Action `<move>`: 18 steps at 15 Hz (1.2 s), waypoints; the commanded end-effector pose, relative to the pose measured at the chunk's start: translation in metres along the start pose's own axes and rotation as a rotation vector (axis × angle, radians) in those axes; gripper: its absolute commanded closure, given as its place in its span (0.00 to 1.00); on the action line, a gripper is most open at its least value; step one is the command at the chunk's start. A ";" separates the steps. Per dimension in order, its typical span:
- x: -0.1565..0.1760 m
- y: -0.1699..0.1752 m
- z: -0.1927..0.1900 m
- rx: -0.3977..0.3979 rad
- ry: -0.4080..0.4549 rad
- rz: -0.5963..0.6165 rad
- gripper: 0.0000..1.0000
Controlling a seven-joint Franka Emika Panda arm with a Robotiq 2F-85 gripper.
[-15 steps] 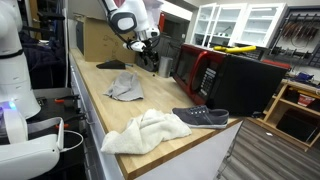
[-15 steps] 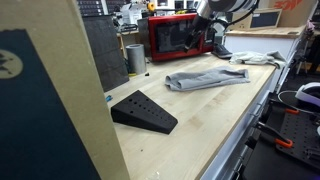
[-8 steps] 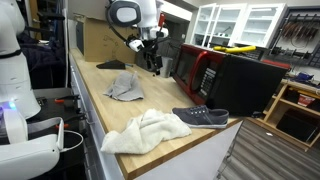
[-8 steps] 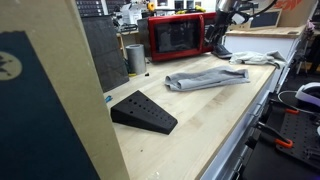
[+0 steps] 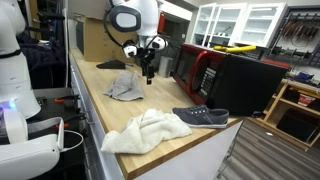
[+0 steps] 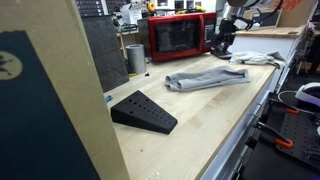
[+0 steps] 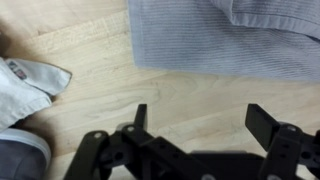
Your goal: Fold the grey towel once from top to bottom and twice from right to left.
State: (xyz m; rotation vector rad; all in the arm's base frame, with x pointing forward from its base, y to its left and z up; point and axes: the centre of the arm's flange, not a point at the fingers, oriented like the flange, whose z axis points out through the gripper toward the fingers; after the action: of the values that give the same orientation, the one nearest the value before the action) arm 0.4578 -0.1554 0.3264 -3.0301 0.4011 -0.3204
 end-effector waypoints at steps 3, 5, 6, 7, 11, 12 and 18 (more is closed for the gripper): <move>-0.018 0.024 0.005 0.013 -0.064 0.107 0.00; -0.028 0.034 0.009 0.014 -0.084 0.112 0.00; -0.031 0.039 0.011 0.016 -0.092 0.119 0.00; -0.035 0.043 0.015 0.016 -0.106 0.129 0.00; -0.048 0.052 0.030 0.040 -0.141 0.165 0.00; -0.049 0.053 0.034 0.051 -0.145 0.174 0.00; -0.051 0.053 0.051 0.124 -0.155 0.161 0.00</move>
State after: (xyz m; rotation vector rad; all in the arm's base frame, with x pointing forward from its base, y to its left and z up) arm 0.4057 -0.1901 0.2684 -2.8903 0.6225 -0.1109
